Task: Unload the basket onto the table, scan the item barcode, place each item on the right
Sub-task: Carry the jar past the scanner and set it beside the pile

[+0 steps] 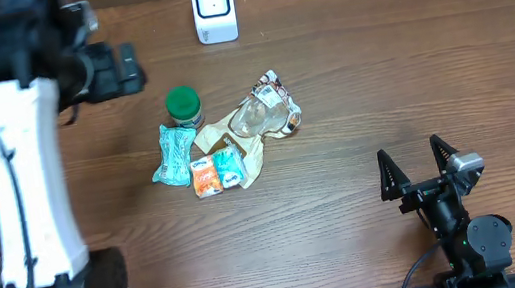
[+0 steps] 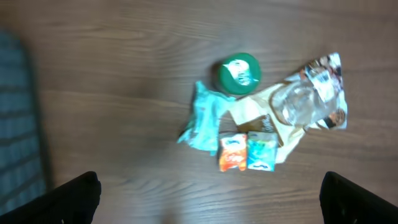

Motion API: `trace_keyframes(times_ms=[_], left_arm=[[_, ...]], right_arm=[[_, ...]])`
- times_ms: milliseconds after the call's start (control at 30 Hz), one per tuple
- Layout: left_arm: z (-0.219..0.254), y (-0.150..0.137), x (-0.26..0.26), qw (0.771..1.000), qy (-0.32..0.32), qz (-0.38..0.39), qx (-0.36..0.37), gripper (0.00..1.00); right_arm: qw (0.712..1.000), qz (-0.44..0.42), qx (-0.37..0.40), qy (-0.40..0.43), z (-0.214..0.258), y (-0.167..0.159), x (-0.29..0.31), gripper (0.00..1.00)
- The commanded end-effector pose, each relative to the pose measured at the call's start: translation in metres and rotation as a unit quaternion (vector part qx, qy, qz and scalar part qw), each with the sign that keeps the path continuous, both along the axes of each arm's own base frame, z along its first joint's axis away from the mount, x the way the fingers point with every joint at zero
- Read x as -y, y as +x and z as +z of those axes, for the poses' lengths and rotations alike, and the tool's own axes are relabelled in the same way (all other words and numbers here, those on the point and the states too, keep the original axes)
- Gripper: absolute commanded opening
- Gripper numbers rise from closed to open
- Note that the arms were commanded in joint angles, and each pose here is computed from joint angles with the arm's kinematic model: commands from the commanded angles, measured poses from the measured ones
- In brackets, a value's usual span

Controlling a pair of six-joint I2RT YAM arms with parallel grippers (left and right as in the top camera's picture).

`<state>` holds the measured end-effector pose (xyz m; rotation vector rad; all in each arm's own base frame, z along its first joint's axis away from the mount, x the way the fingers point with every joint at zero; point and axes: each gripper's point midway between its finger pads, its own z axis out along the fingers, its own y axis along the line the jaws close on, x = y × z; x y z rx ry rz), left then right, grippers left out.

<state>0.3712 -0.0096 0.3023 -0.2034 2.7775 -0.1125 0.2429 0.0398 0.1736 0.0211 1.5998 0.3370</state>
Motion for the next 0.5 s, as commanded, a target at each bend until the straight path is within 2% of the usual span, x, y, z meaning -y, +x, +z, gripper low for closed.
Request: trace_keyframes(times_ms=[0,33,167,333,467], left_arm=[[-0.002,-0.027,-0.042,0.998,-0.012,0.062,-0.015,1.0],[-0.003,-0.047,-0.066,0.996,-0.006,0.091,-0.022,1.0],[-0.021,-0.076,-0.095,0.991,-0.004,0.119,-0.052,1.0],[-0.044,-0.097,-0.128,0.985,-0.014,0.157,-0.075,1.0],[-0.043,-0.111,-0.162,0.98,-0.028,0.19,-0.061,1.0]], right_arm=[[1.0,-0.002,0.0,0.0,-0.002,0.0,0.0,1.0],[1.0,-0.002,0.0,0.0,-0.002,0.0,0.0,1.0],[1.0,-0.002,0.0,0.0,-0.002,0.0,0.0,1.0],[1.0,-0.002,0.0,0.0,-0.002,0.0,0.0,1.0],[1.0,-0.002,0.001,-0.001,-0.002,0.0,0.0,1.0]])
